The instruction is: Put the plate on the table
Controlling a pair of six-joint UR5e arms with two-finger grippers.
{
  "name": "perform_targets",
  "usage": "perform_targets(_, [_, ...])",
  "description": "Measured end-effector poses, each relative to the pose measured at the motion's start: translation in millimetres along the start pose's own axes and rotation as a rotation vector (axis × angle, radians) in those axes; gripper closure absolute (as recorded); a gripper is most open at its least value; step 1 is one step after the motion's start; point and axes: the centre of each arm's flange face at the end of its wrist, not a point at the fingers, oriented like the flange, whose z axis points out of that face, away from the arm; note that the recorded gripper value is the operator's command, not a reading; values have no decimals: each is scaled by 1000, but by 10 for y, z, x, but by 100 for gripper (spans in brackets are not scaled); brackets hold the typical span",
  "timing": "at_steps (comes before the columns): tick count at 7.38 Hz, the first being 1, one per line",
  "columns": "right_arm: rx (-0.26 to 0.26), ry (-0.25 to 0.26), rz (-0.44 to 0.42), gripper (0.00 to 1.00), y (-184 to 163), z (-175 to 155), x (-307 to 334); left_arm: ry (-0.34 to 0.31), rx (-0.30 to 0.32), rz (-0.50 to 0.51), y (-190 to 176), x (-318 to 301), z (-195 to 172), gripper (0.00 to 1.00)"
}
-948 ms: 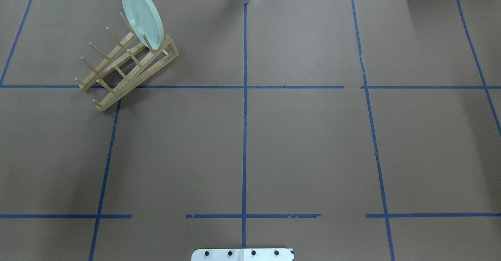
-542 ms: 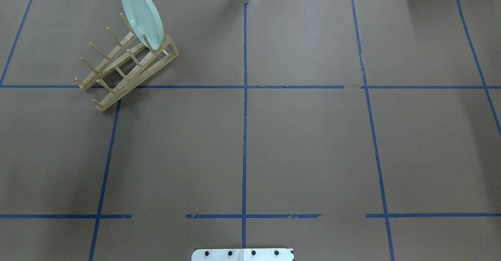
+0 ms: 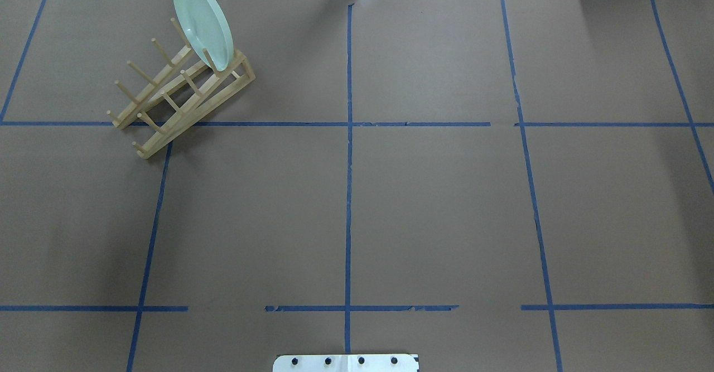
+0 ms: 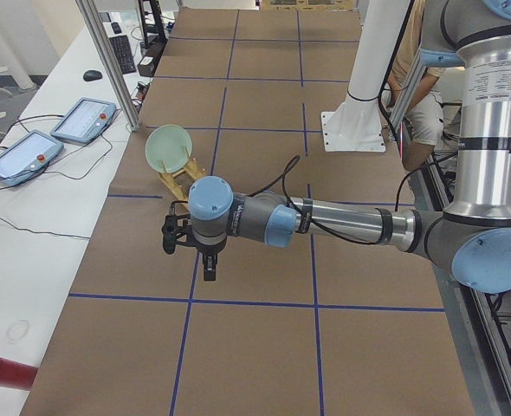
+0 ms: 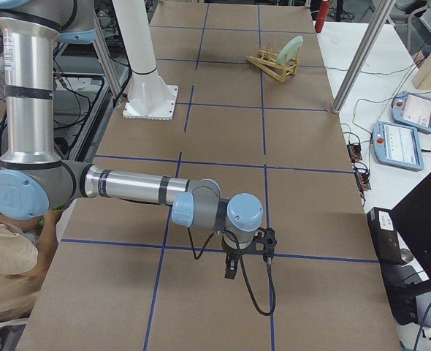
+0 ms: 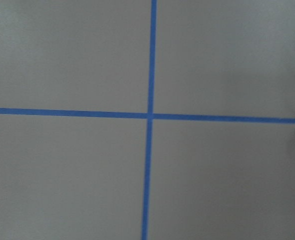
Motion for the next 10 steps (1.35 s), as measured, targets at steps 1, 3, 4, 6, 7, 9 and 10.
perform_targets(1, [0,0,0,0,2,1,1,54,39,-63,-142,415,86,0])
perform_targets(3, [0,0,0,0,3,1,1,197,81,-240,-467,1349,223,0])
perform_targets(4, [0,0,0,0,1,-1,-1,274,89,-307,-596,1751,257,0])
perform_targets(6, [0,0,0,0,2,0,0,406,115,-407,-673,2603,446,0])
perform_targets(7, [0,0,0,0,2,0,0,477,143,-450,-654,2914,576,0])
perform_targets(9, [0,0,0,0,3,1,1,618,160,-542,-640,3254,793,0])
perform_targets(10, [0,0,0,0,3,1,1,645,178,-575,-676,3404,936,0])
